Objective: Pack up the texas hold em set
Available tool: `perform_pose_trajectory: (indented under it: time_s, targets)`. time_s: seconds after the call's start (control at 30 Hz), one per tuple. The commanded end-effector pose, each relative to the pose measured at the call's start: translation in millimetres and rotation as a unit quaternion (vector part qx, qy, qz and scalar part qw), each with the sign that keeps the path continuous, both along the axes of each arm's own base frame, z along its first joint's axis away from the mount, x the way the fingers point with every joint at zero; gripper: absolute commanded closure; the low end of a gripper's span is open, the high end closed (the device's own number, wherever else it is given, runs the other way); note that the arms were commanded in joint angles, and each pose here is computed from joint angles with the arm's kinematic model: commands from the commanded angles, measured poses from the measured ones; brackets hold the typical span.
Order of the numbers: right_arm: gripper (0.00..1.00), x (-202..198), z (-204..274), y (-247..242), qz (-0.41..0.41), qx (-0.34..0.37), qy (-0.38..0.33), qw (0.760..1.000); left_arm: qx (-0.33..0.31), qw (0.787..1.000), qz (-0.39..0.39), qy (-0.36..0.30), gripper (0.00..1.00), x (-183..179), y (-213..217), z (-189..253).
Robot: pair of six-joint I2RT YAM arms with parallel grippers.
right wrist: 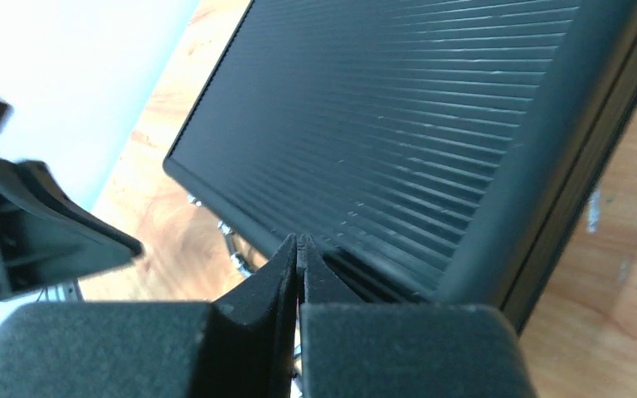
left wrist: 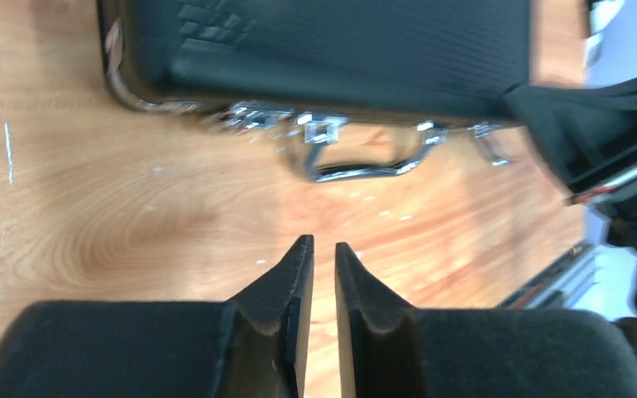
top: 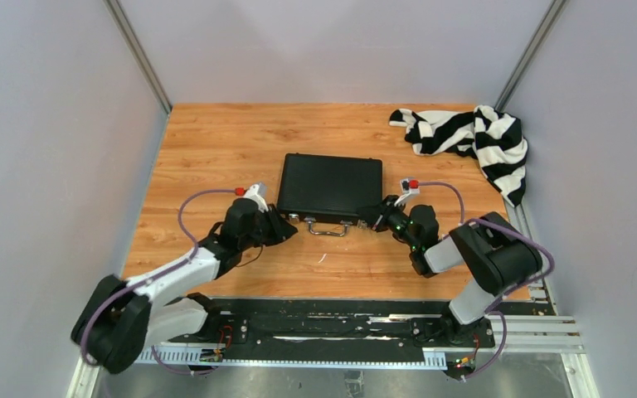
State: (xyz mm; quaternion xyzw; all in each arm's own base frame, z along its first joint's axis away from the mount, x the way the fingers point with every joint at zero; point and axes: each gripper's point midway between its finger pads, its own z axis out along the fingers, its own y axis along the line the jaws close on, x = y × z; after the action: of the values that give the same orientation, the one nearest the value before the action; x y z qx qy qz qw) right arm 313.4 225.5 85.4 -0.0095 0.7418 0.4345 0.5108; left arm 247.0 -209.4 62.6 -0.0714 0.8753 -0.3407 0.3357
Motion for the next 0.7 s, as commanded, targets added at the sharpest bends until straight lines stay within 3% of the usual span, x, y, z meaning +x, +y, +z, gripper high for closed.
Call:
perform_pose_trajectory:
  time_s: [0.0,0.07,0.17,0.47,0.67]
  targets:
    - [0.99,-25.3,-3.4,9.5,0.039,-0.057,0.024,0.997,0.019,0.998,0.019,-0.063,0.66,3.3,15.1,60.1]
    - [0.99,-29.2,-8.3,6.6,0.037,-0.092,0.040,0.994,0.027,0.995,0.036,-0.091,0.42,7.2,23.7,81.7]
    - [0.99,-33.0,-35.4,-7.6,0.016,-0.136,0.087,0.987,0.048,0.992,0.050,-0.103,0.27,12.4,31.3,94.6]
    - [0.99,-58.1,-122.6,-23.4,0.003,-0.166,0.228,0.960,0.053,0.994,0.040,-0.085,0.23,22.3,21.7,79.8]
    - [0.99,-60.8,-128.1,-29.0,-0.012,-0.165,0.237,0.957,0.068,0.993,0.038,-0.091,0.22,25.9,23.7,79.8]
